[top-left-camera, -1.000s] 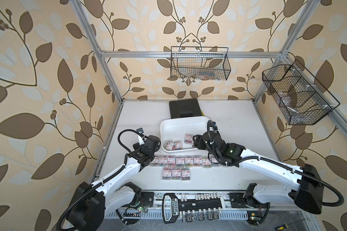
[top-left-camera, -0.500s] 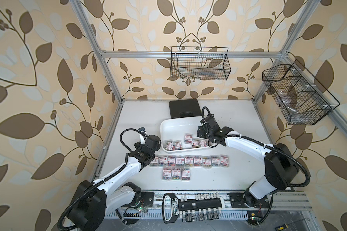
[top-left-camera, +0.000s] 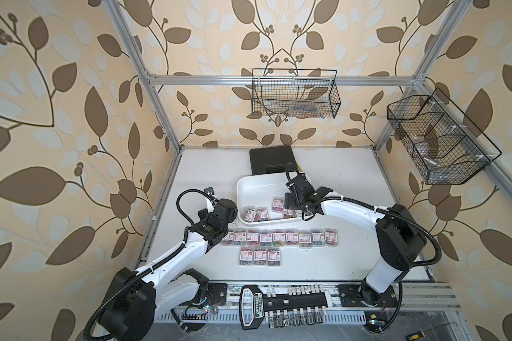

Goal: Take the paper clips out of the storage box
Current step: Pick up the boxed paper clips from the storage box.

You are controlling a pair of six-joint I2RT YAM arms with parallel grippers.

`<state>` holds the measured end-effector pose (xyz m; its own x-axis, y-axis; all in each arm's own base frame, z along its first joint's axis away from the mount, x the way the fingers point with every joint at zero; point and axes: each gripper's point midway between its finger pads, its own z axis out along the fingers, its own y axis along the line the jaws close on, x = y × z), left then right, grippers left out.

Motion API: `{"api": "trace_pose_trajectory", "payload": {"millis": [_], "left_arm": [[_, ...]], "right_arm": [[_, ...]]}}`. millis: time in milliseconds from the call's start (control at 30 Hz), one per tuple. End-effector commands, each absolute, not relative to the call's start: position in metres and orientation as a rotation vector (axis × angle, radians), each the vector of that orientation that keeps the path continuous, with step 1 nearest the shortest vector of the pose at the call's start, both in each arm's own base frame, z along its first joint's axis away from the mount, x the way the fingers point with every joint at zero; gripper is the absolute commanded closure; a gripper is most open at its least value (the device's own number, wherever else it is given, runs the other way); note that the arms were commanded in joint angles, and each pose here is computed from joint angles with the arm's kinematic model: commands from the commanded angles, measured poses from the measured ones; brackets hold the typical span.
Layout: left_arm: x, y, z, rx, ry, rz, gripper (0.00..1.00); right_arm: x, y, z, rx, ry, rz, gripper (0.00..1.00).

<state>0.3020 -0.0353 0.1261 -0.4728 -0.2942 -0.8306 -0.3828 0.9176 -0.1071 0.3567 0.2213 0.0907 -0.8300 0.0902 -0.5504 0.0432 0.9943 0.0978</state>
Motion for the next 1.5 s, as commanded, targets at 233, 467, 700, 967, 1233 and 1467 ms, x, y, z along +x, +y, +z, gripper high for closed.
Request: {"api": "trace_pose_trajectory", "payload": {"millis": [233, 467, 700, 967, 1233, 1467], "left_arm": [[0.306, -0.032, 0.133, -0.494, 2.068, 0.123, 0.08], [0.306, -0.032, 0.132, -0.494, 2.071, 0.126, 0.08], [0.306, -0.031, 0.132, -0.494, 2.072, 0.131, 0.08], [0.307, -0.031, 0.133, -0.498, 2.070, 0.129, 0.08], [0.306, -0.031, 0.132, -0.497, 2.072, 0.131, 0.08], [0.307, -0.031, 0.131, -0.500, 2.078, 0.139, 0.08]], "right_arm": [[0.339, 0.195, 0.064, 0.063, 2.623, -0.083, 0.11], [0.340, 0.200, 0.051, 0.022, 2.660, -0.084, 0.08], [0.342, 0.202, 0.039, 0.011, 2.690, -0.102, 0.20], [0.352, 0.206, 0.074, -0.029, 2.616, -0.070, 0.33], [0.350, 0.221, 0.161, -0.337, 2.323, -0.074, 0.38], [0.301, 0.260, 0.174, -0.740, 2.103, -0.049, 0.58]]}}
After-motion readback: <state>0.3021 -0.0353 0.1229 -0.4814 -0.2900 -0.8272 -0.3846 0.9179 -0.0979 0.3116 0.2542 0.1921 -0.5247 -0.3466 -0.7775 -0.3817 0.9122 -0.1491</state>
